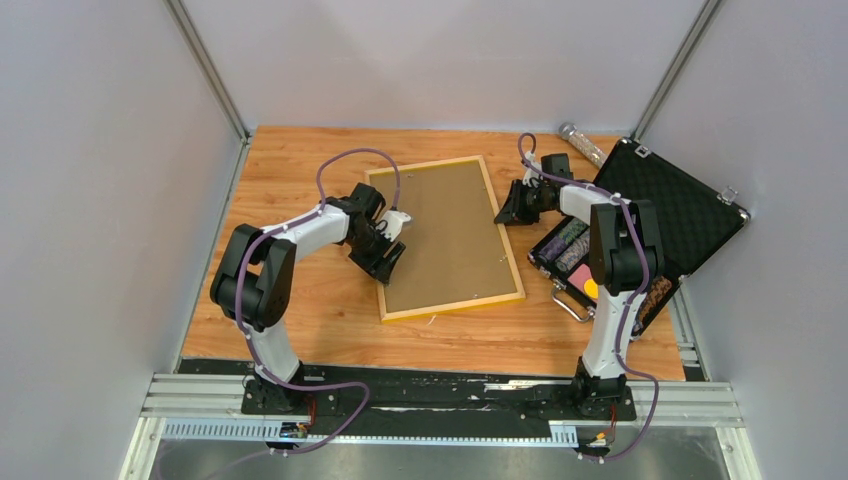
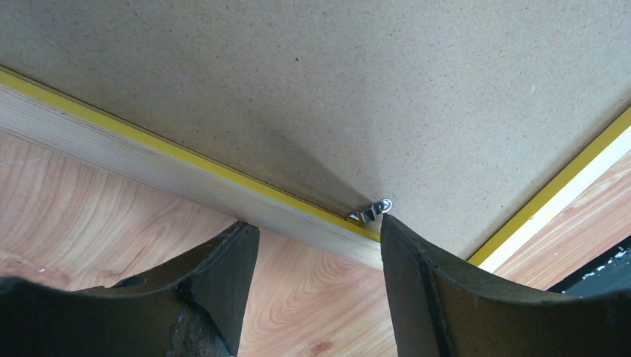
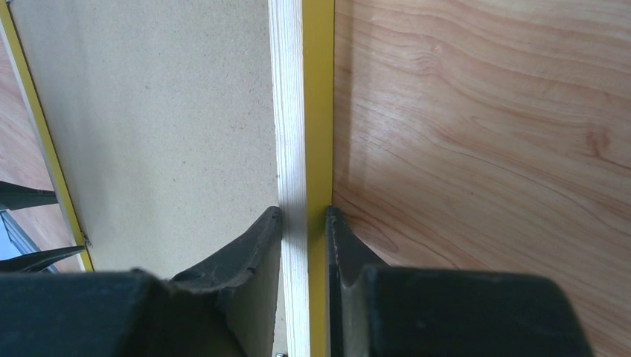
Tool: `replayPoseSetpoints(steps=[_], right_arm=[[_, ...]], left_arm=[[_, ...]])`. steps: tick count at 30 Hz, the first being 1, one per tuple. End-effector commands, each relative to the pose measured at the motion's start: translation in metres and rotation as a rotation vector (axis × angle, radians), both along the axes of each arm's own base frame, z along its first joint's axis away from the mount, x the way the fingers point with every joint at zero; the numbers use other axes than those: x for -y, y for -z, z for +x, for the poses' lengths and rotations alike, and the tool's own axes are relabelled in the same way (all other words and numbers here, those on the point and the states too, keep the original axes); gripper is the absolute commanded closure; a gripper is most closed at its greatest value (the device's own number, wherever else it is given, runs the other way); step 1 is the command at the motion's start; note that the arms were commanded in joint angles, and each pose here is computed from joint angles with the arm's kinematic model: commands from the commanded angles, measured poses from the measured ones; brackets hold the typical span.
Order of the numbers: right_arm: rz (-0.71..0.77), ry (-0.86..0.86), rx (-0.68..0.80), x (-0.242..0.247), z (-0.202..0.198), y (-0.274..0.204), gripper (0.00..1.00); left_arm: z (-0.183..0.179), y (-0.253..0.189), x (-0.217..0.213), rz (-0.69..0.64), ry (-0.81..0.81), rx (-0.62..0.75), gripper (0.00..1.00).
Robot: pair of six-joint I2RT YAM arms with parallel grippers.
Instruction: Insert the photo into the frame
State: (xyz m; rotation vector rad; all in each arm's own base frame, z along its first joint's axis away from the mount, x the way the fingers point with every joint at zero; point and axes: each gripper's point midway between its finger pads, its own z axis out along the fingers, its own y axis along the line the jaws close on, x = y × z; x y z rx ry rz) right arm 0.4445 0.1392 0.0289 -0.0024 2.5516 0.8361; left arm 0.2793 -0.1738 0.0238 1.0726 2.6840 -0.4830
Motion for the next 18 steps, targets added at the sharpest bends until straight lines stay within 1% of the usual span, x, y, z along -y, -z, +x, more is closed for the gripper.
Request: replayPoseSetpoints(steps=[1, 7, 11, 18], right_arm=[[-0.014, 0.056, -0.068, 0.013, -0.003, 0.021, 1.00], [-0.012, 0.055, -0.067, 0.013, -0.003, 0.020, 1.00], [-0.012, 0.055, -0.067, 0.013, -0.003, 0.020, 1.00], [-0.016, 0.056, -0.065, 0.014, -0.003, 0.020, 1.00]], left_arm=[[-0.007, 0.009, 0.002, 0.003, 0.014, -0.041, 0.30], [0.001, -0.006, 0.010, -0.041, -0.019, -0.006, 0.33], [0.011, -0.011, 0.007, -0.033, -0.066, 0.031, 0.35], [0.026, -0.012, 0.001, -0.048, -0.165, 0.018, 0.36]])
